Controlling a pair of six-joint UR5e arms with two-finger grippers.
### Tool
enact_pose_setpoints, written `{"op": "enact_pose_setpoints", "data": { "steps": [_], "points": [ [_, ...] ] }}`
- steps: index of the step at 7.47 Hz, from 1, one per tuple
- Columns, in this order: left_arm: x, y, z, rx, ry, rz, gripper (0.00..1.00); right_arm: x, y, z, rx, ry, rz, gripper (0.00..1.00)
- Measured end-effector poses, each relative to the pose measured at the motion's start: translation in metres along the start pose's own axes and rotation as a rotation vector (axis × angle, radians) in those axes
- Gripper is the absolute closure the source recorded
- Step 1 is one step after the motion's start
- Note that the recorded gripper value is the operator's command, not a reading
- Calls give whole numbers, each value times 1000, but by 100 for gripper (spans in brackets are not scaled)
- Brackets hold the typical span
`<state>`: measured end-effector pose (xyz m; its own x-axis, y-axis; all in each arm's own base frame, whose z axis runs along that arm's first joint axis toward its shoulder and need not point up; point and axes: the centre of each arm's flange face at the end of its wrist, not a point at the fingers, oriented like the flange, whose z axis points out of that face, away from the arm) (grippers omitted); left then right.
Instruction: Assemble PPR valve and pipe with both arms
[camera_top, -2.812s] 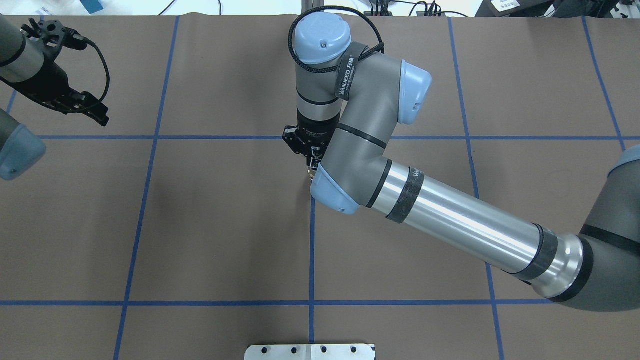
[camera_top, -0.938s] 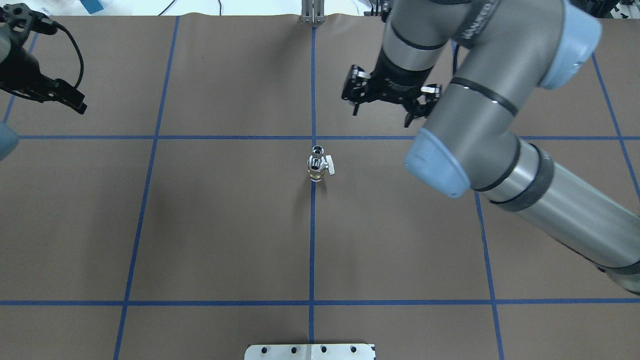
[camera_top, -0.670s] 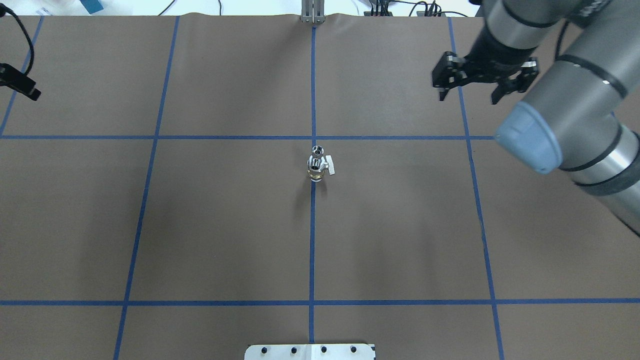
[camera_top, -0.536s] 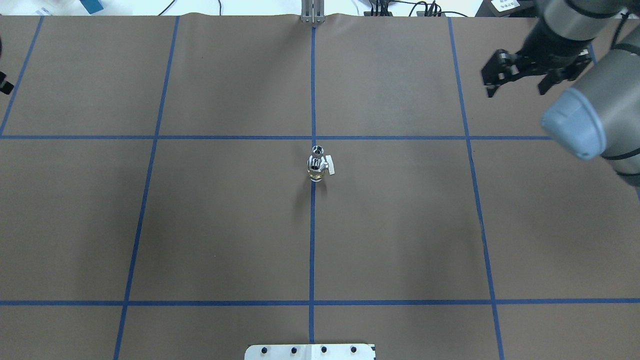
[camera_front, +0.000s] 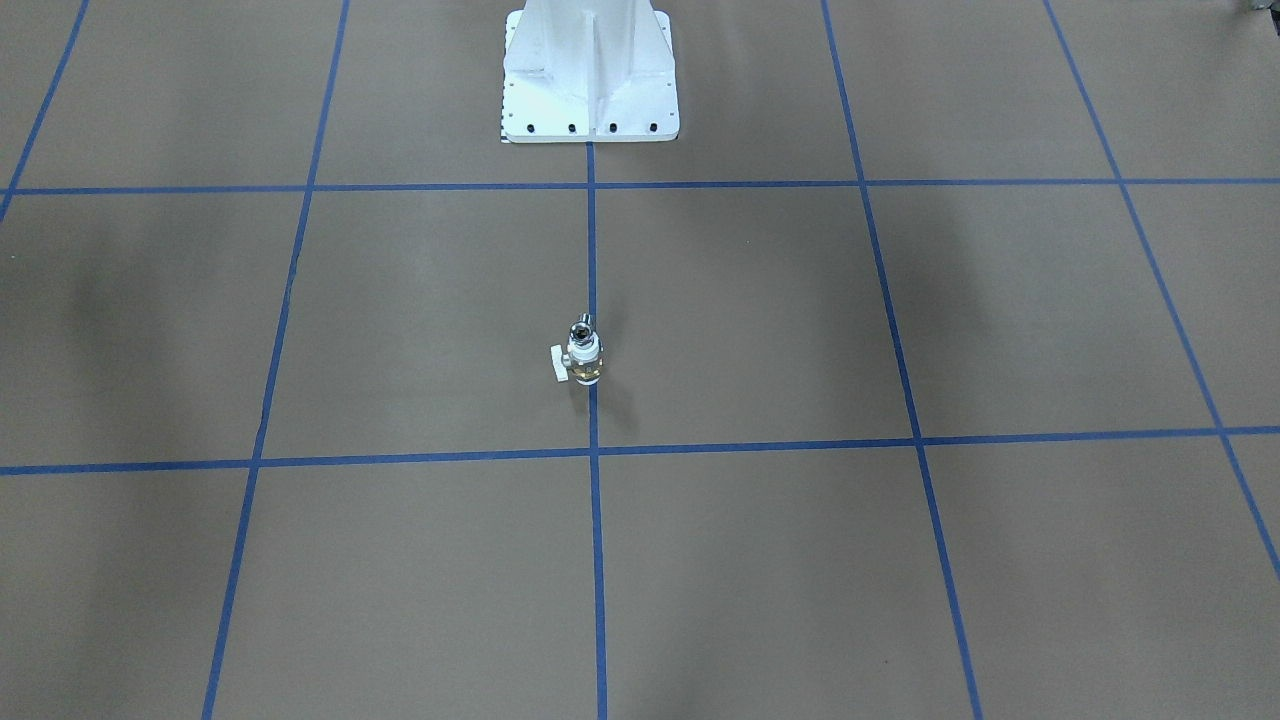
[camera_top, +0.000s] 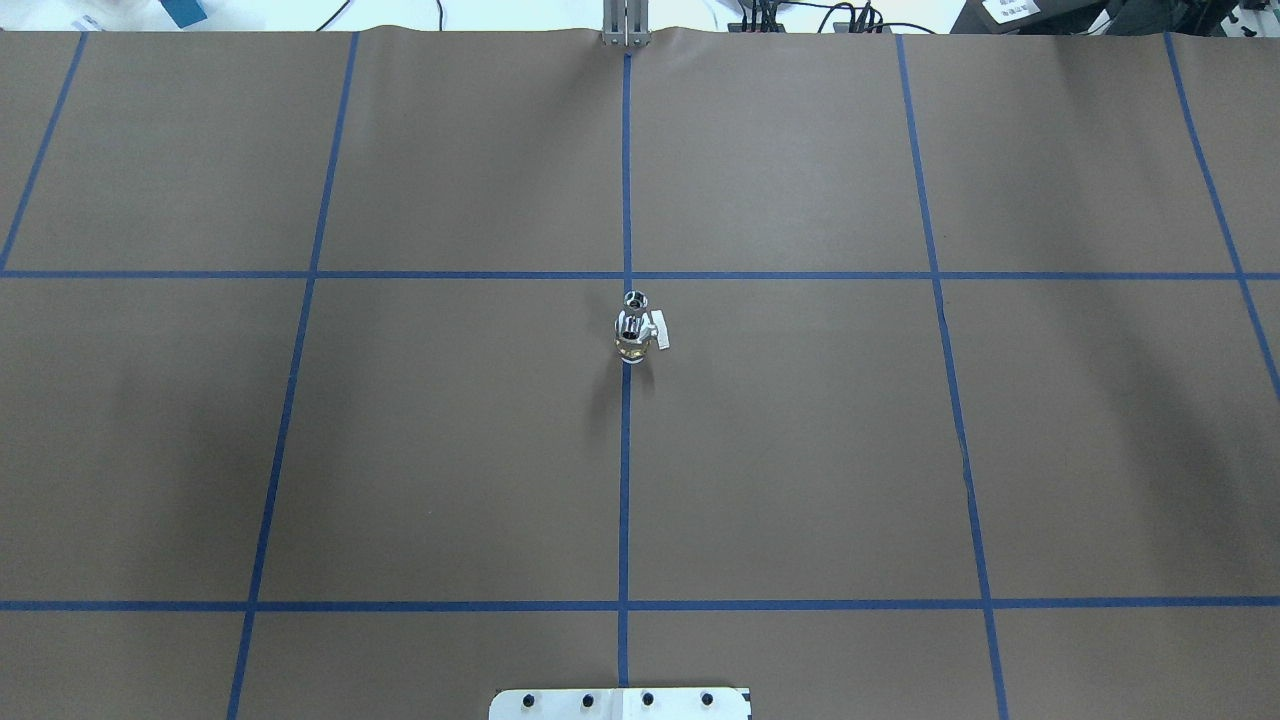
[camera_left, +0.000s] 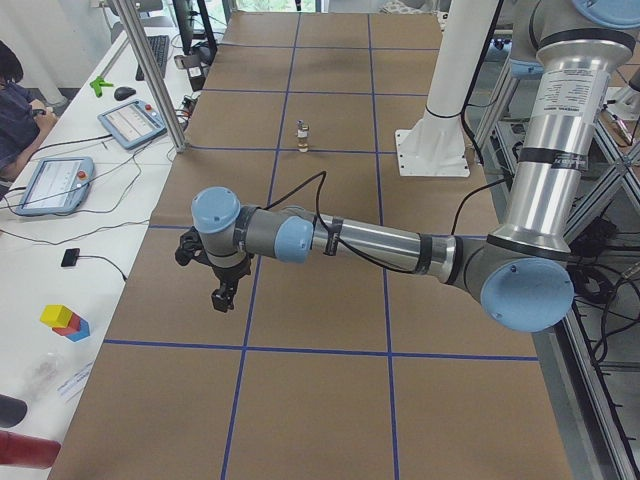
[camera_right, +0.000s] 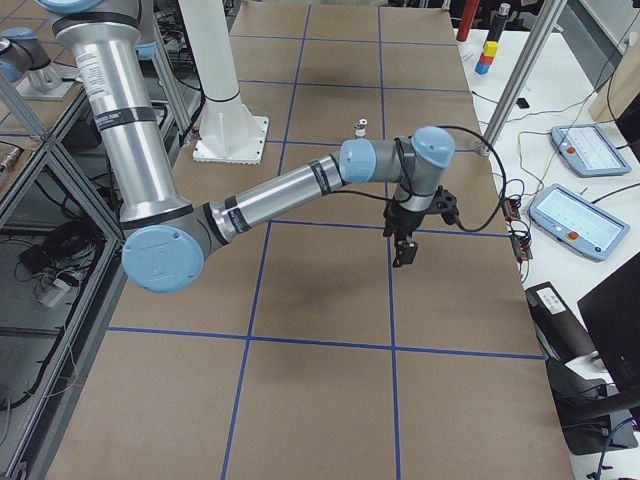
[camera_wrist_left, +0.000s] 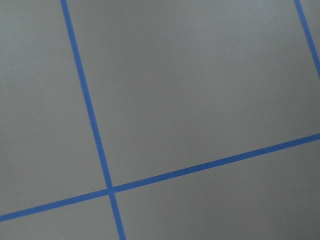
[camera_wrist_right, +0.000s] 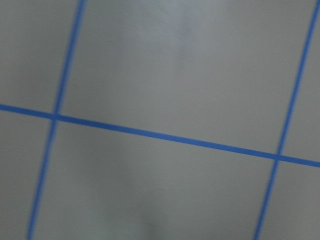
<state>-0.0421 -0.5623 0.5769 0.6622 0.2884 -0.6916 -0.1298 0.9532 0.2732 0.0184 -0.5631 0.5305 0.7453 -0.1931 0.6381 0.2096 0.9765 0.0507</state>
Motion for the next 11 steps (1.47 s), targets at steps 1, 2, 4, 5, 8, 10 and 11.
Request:
{"op": "enact_pose_setpoints", "data": {
  "steps": [1, 2, 4, 5, 8, 10, 11],
  "points": [
    [-11, 18, 3, -3, 3, 13, 0, 36, 16, 11, 9, -7, 1, 1],
    [-16, 34, 5, 1, 2, 25, 0, 54, 24, 17, 35, 6, -19, 1],
    [-22, 55, 12, -3, -1, 23, 0, 87, 47, 52, 37, 24, -10, 1],
    [-24, 61, 14, -9, -6, 16, 0, 103, 58, 69, 29, 21, 23, 1],
    [-36, 66, 12, -38, -144, 12, 0, 124, 73, 87, 15, 9, 121, 1],
    [-37, 65, 11, -39, -169, -3, 0, 129, 86, 96, 6, -19, 148, 1],
    [-37, 65, 11, -38, -171, -8, 0, 130, 90, 99, 3, -25, 156, 1]
  ]
}}
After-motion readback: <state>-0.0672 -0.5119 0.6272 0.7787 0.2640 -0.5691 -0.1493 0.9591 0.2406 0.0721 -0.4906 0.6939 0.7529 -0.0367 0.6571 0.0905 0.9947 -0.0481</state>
